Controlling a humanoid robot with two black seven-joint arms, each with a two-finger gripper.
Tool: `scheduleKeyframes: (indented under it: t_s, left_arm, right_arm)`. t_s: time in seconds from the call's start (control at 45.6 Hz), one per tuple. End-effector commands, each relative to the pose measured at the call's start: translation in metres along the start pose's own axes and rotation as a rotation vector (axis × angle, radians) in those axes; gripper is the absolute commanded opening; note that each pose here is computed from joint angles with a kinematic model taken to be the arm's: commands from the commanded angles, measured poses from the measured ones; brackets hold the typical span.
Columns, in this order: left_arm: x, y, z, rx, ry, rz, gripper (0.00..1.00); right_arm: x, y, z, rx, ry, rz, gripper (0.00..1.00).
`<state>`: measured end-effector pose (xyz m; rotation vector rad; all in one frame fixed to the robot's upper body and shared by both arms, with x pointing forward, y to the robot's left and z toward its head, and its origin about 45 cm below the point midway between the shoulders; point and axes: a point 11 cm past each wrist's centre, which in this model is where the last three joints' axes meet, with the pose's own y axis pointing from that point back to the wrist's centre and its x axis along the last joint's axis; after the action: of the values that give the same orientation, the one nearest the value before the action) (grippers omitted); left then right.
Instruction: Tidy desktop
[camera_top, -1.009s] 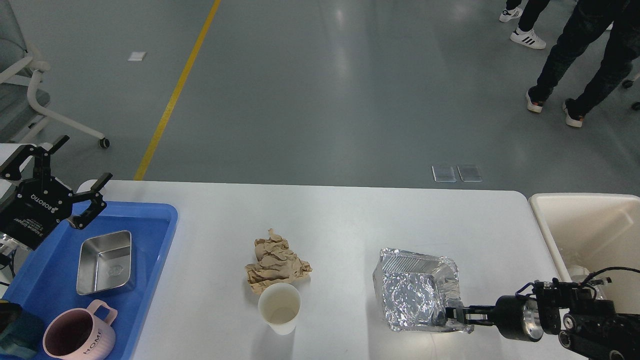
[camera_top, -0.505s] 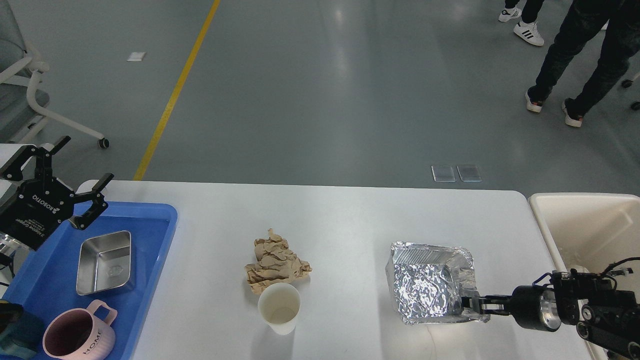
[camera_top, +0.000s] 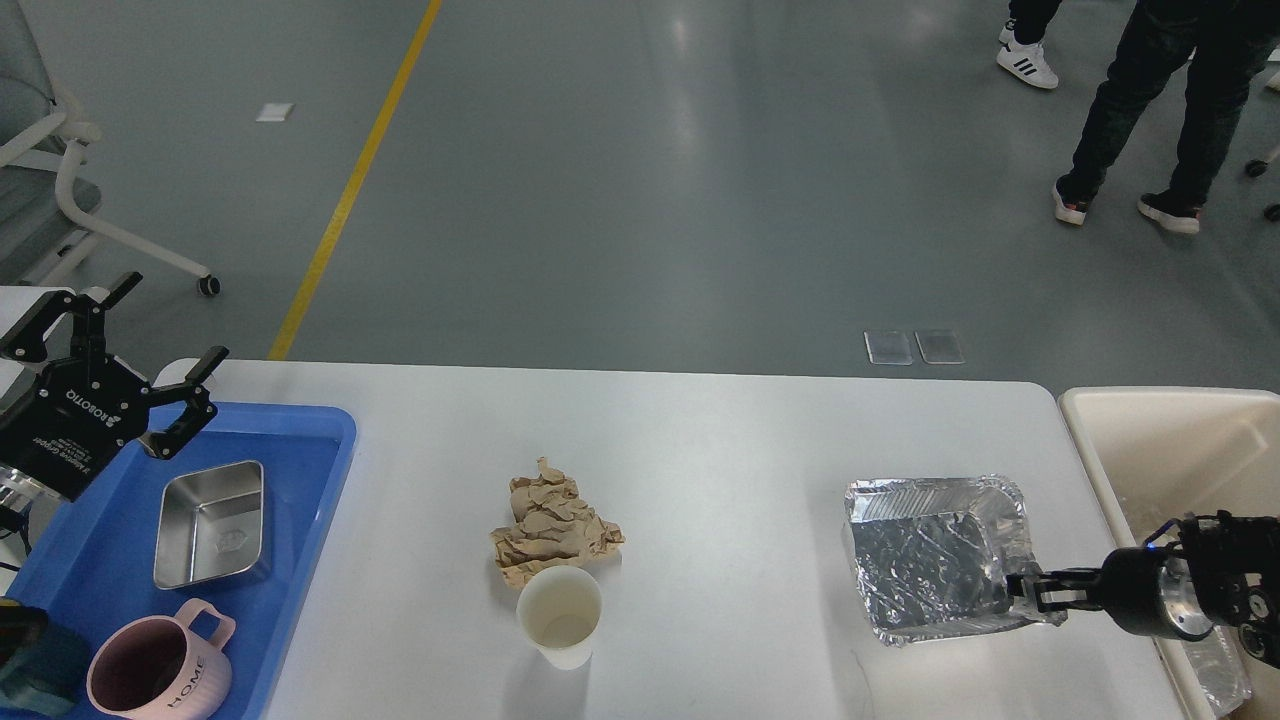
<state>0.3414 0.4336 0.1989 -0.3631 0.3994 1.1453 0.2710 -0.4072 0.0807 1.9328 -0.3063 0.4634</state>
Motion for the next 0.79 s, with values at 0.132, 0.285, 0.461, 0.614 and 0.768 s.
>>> scheduleKeyframes:
  t_s: [0.132, 0.285, 0.461, 0.614, 0.768]
  left_arm:
    - [-0.001, -0.001, 0.0, -0.002, 0.0, -0.002, 0.97]
    - [-0.001, -0.002, 0.001, -0.003, 0.0, -0.003, 0.97]
    - [-0.001, -0.002, 0.001, -0.004, 0.001, -0.005, 0.97]
    - [-0.002, -0.003, -0.001, -0.005, 0.005, -0.006, 0.97]
    - [-0.003, -0.004, -0.001, -0.006, 0.006, -0.009, 0.97]
  right_arm:
    - [0.006, 0.013, 0.016, -0.078, 0.122, -0.034, 0.0]
    - [0.022, 0.024, 0.023, -0.123, 0.161, -0.02, 0.0]
    - [0.044, 0.031, 0.019, -0.14, 0.208, -0.051, 0.0]
    - [0.068, 0.033, 0.001, -0.116, 0.258, -0.051, 0.0]
    - [0.086, 0.022, -0.022, -0.085, 0.302, -0.068, 0.0]
